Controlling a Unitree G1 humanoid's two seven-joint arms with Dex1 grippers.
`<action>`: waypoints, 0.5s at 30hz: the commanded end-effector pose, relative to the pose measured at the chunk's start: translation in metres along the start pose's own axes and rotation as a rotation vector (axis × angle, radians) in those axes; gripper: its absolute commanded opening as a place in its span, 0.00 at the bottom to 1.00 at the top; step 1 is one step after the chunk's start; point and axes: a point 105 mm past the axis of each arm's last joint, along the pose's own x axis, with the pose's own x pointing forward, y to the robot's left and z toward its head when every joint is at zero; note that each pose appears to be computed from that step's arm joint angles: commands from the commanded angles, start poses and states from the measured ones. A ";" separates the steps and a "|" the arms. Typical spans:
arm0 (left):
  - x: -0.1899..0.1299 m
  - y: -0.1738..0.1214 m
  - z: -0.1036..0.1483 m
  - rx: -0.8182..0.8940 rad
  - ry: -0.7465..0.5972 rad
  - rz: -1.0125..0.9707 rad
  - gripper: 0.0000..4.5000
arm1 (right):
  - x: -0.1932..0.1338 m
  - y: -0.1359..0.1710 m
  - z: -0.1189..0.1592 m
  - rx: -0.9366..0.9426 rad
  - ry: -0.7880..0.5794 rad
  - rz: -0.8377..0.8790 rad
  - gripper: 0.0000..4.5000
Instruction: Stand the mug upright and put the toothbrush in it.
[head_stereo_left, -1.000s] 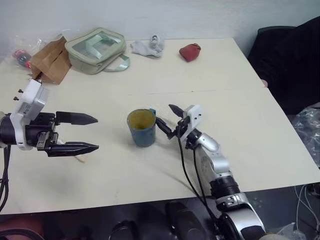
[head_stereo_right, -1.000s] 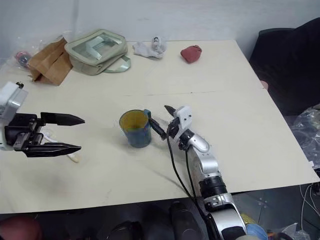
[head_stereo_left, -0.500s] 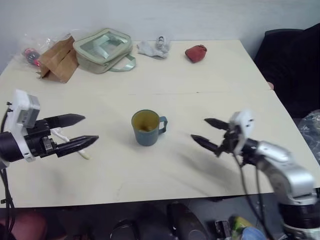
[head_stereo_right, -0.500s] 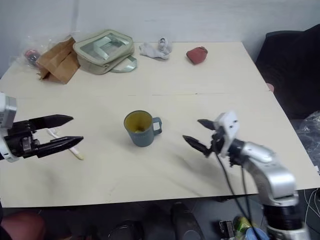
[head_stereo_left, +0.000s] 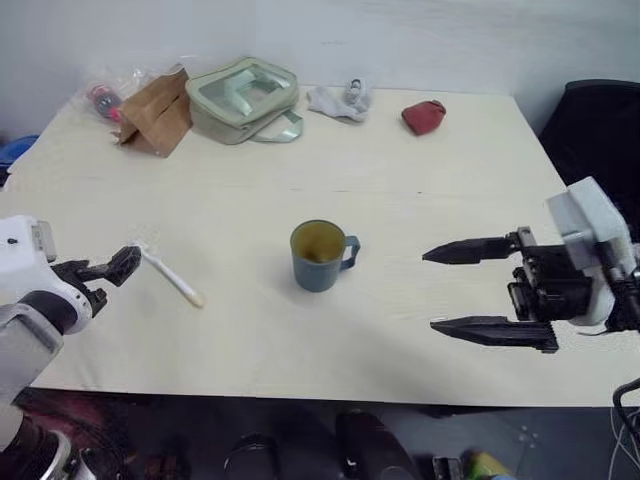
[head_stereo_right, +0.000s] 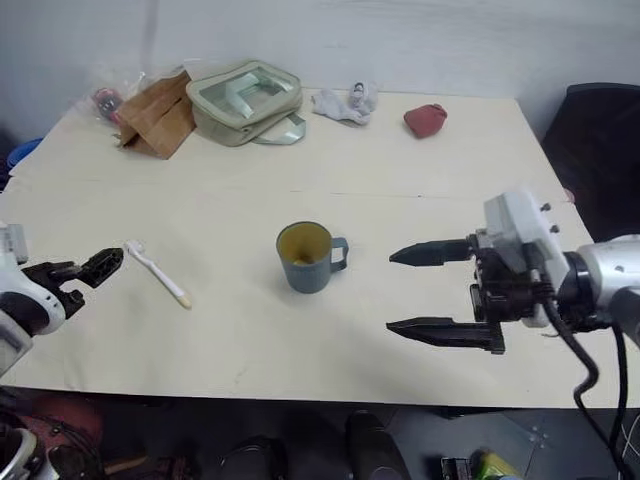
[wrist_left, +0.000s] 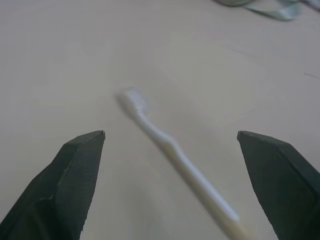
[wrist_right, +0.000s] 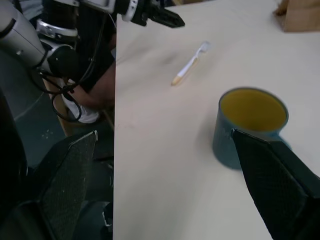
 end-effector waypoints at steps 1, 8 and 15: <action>0.013 -0.019 -0.003 -0.026 0.022 0.011 1.00 | 0.002 -0.004 0.008 -0.033 -0.012 0.006 0.99; 0.047 -0.034 -0.006 -0.113 0.152 0.108 1.00 | 0.009 -0.001 0.008 -0.044 -0.013 0.024 0.99; 0.059 -0.023 -0.018 -0.219 0.272 0.254 1.00 | 0.006 0.000 0.011 -0.044 -0.016 -0.009 0.99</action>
